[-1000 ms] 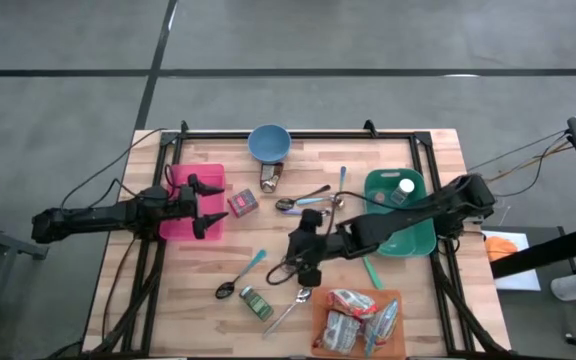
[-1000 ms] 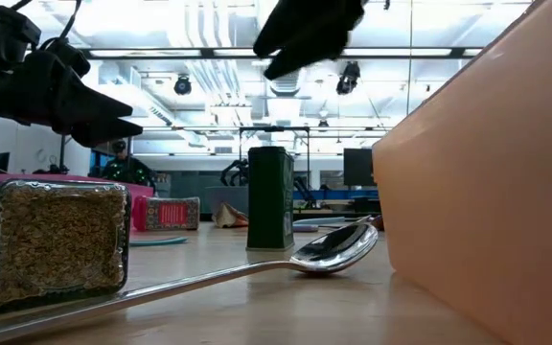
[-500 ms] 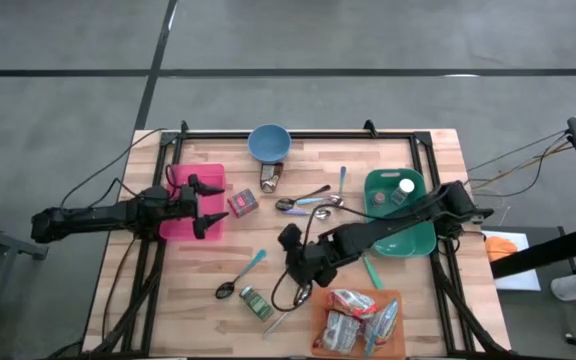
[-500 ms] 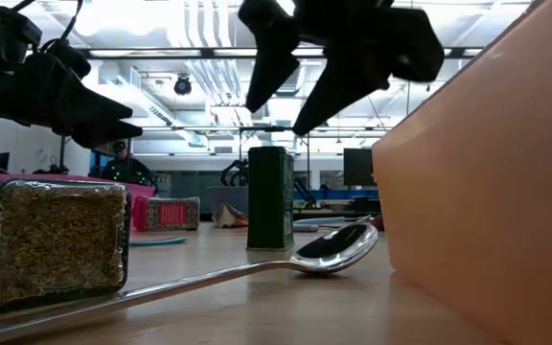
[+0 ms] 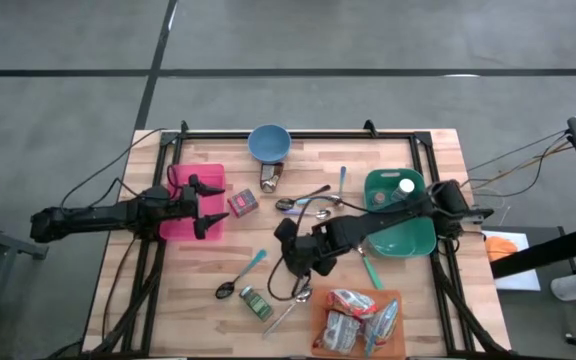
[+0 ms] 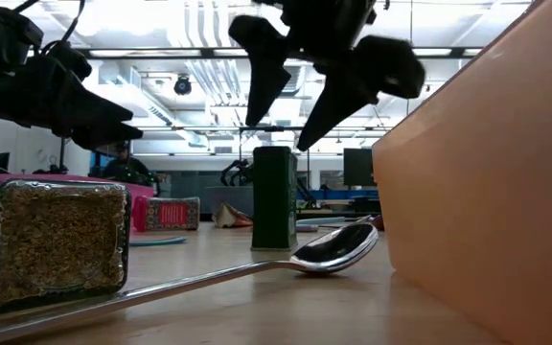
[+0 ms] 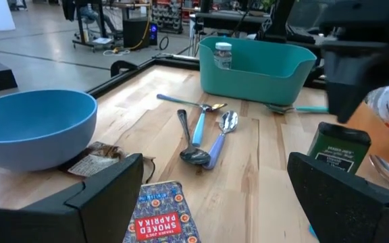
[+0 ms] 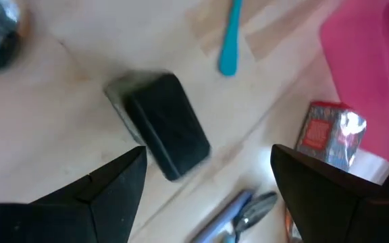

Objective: Pick & Place Food Item
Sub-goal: Put the green seasoning can into the green bin

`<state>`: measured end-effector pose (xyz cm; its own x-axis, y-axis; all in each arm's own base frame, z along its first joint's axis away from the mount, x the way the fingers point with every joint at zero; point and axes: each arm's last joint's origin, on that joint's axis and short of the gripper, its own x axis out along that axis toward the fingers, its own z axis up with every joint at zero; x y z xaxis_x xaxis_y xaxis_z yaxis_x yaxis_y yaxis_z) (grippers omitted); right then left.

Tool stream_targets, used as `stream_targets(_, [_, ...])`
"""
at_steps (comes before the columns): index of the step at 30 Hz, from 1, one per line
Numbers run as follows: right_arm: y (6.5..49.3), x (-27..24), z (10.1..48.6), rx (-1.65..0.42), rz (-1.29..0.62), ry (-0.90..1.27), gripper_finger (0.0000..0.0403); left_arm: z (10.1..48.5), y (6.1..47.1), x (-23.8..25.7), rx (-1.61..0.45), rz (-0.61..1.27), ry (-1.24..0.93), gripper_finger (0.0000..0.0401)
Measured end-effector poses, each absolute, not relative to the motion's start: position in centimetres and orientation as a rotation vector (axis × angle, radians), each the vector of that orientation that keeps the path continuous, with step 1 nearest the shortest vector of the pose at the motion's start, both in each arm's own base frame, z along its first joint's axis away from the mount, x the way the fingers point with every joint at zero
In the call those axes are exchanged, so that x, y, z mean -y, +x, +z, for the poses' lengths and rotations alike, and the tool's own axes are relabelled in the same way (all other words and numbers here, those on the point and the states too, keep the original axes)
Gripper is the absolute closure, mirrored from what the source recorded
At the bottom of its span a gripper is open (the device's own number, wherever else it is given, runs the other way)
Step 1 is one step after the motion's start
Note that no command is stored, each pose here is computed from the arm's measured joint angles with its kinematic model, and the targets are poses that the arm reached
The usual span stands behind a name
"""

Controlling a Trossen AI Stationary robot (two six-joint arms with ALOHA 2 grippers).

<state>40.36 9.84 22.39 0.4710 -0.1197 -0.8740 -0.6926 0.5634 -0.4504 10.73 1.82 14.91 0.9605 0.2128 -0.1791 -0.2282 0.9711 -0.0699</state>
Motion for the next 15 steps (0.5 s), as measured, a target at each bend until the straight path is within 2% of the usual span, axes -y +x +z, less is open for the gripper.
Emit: stream_targets(15, [40.24, -9.49, 22.10, -1.021, 0.628, -1.059, 0.0090, 14.91, 10.73, -1.82, -0.172, 0.224, -0.090, 0.0029])
